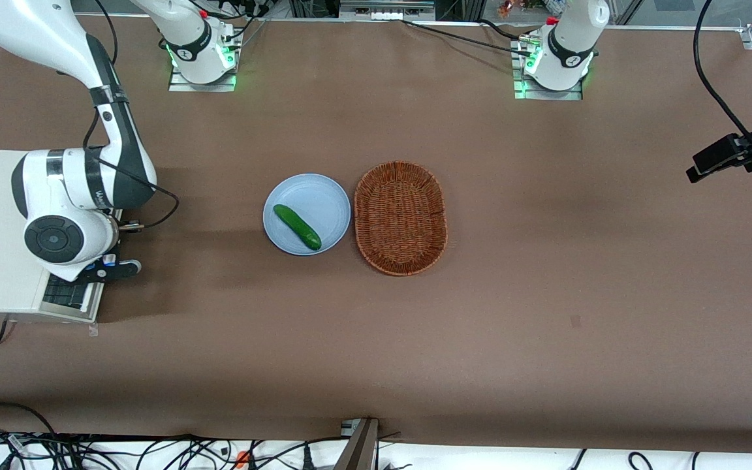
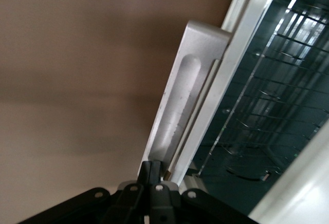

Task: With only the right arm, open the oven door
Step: 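Hook the right gripper on the handle and pull the door downward, then push the oven door further down with the right gripper until flat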

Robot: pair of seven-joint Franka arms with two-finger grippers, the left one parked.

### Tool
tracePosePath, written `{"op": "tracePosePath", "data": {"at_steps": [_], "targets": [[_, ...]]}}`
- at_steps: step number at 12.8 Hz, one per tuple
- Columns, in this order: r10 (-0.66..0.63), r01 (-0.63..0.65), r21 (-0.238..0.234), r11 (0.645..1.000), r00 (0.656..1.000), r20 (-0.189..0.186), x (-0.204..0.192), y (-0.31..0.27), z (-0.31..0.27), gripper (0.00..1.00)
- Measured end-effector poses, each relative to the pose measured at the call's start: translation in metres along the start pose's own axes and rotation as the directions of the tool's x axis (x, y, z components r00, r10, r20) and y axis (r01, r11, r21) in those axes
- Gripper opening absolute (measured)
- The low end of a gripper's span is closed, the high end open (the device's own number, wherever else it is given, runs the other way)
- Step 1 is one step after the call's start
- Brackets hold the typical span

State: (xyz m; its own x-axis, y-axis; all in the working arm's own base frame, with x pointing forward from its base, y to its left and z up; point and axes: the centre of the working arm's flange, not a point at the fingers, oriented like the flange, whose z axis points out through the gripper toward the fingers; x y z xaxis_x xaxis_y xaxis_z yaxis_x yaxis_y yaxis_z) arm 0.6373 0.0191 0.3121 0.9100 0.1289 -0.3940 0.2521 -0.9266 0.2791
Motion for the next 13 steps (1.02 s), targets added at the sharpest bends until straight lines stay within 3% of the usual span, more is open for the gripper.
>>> {"op": "tracePosePath", "data": {"at_steps": [4,13], "targets": [[-0.009,0.01,0.056,0.998,1.0,-0.016,0.017,-0.027,0.019,0.01],[-0.009,0.014,0.102,0.995,0.999,-0.049,0.048,-0.057,0.064,0.01]]}}
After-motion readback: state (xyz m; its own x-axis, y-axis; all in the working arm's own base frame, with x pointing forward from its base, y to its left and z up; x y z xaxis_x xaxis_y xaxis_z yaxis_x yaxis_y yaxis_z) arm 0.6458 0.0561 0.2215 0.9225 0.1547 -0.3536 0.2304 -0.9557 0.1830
